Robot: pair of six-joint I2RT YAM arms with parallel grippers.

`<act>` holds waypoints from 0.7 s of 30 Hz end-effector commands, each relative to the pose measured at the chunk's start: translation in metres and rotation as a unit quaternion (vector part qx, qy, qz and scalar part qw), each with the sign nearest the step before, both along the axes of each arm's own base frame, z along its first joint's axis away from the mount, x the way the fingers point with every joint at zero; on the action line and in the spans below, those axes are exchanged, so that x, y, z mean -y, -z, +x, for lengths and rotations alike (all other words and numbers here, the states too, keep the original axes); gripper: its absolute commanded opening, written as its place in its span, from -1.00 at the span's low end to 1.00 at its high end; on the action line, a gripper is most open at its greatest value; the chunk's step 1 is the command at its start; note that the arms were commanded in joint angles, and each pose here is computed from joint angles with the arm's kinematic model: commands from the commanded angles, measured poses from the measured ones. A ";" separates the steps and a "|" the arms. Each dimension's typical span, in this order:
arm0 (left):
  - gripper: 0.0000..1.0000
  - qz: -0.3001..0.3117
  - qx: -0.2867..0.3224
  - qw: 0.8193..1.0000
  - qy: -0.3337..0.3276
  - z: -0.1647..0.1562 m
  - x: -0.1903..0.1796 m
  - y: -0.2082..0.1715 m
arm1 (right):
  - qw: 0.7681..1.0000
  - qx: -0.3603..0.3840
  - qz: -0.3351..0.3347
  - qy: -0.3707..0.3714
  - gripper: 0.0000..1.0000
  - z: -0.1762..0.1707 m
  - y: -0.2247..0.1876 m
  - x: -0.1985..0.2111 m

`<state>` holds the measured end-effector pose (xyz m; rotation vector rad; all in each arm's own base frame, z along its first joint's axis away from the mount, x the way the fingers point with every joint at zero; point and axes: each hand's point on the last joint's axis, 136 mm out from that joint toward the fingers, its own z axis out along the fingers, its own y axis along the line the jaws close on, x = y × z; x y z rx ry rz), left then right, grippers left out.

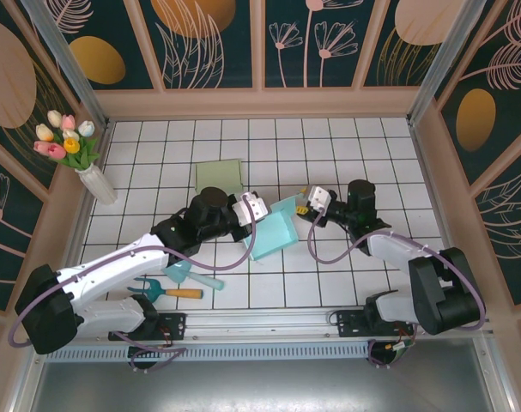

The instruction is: Fold the paper box

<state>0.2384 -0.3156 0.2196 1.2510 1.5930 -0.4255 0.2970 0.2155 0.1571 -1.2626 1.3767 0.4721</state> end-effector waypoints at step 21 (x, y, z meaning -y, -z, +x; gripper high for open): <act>-0.96 0.001 -0.026 0.999 0.033 -0.010 0.006 0.011 | 0.996 0.041 -0.010 -0.085 -0.13 -0.017 -0.034 -0.021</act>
